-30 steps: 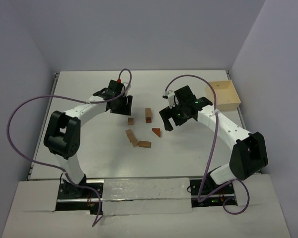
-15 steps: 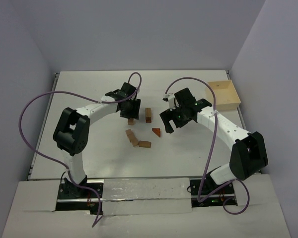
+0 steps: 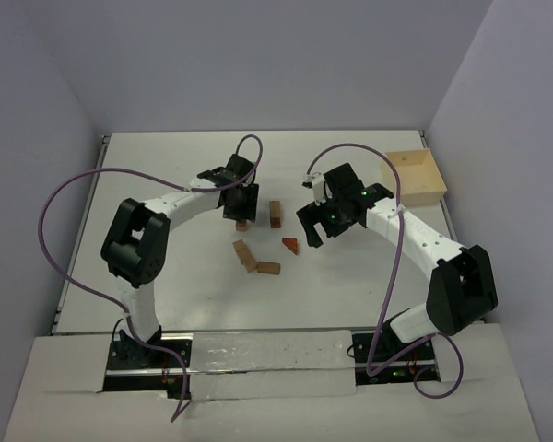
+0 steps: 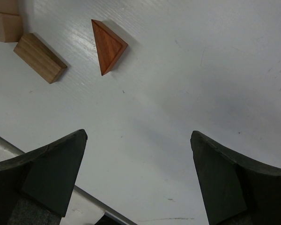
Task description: Build the wood block tower
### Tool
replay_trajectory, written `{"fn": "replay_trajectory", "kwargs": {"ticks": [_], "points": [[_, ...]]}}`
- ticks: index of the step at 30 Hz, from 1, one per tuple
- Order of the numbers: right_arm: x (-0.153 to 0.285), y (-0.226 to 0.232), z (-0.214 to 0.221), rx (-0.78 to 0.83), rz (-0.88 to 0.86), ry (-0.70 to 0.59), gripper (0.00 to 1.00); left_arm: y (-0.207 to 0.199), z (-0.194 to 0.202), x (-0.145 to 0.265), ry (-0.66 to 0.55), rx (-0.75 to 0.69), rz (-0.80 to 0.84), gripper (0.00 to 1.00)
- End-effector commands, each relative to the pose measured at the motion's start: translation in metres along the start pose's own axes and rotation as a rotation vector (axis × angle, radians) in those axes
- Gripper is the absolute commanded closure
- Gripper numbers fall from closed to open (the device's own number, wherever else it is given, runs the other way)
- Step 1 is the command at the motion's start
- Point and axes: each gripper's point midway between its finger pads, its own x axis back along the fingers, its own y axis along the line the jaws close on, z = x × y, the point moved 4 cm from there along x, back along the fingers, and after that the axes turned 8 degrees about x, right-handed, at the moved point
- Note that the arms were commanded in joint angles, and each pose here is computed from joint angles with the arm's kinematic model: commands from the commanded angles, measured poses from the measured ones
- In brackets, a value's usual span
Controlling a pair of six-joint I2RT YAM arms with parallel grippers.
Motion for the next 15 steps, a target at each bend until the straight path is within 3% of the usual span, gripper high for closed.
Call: {"fn": "replay_trajectory", "kwargs": {"ticks": [1, 15], "points": [[0.007, 0.0, -0.008, 0.006, 0.016, -0.055, 0.0, 0.003, -0.006, 0.016, -0.045, 0.016, -0.022, 0.44], [0.005, 0.0, -0.007, 0.003, 0.012, -0.049, 0.0, 0.01, -0.005, 0.019, -0.075, 0.015, -0.048, 0.42]]}}
